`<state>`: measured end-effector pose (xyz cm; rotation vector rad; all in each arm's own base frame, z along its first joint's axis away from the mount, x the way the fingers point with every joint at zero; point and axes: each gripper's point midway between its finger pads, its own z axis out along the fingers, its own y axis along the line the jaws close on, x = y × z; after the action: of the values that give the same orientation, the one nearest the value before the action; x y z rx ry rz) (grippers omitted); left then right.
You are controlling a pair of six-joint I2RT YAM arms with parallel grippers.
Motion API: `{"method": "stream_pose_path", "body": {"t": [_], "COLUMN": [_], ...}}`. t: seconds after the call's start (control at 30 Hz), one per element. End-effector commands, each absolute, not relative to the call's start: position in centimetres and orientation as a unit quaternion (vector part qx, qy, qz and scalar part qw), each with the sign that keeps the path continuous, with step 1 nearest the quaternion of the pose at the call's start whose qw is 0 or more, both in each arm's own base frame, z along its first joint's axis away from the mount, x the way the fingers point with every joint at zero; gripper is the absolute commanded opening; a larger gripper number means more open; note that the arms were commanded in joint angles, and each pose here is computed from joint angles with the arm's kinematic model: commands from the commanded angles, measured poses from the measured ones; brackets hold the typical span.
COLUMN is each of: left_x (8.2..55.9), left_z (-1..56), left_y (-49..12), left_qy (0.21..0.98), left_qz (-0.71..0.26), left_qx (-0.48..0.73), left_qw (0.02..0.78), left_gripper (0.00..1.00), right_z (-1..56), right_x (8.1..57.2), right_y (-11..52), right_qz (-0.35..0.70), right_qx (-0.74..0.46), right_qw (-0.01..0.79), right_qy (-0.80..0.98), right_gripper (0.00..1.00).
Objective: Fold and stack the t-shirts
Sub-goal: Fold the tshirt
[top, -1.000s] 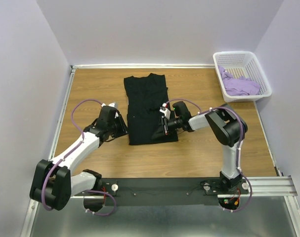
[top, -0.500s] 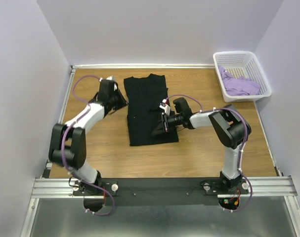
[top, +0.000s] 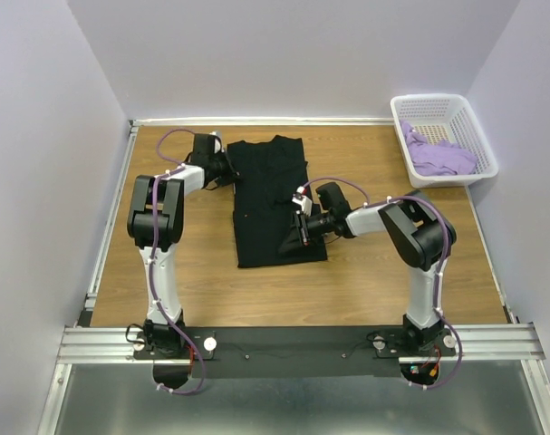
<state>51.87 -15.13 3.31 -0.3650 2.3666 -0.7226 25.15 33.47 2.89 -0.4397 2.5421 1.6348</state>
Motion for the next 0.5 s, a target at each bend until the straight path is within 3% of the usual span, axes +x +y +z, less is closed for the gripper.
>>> {"method": "stream_pose_path", "body": {"t": [0.0, 0.33, 0.47], "left_x": [52.3, 51.5, 50.7], "left_z": [3.0, 3.9, 6.3], "left_y": [-14.0, -12.8, -11.5], "left_qy": [0.889, 0.890, 0.894], "left_qz": [-0.297, -0.287, -0.254], "left_qx": [-0.129, -0.146, -0.149], "left_qw": [0.322, 0.322, 0.337], "left_gripper": [0.12, 0.13, 0.18], "right_z": [1.8, 2.7, 5.0], "right_x": [24.9, 24.9, 25.8], "right_y": [33.3, 32.8, 32.6], "right_qz": [0.528, 0.515, 0.498], "right_qx": [-0.143, -0.142, -0.157], "right_qw": [0.035, 0.053, 0.095], "right_qy": [0.836, 0.844, 0.848], "right_gripper": [0.38, 0.39, 0.44]}}
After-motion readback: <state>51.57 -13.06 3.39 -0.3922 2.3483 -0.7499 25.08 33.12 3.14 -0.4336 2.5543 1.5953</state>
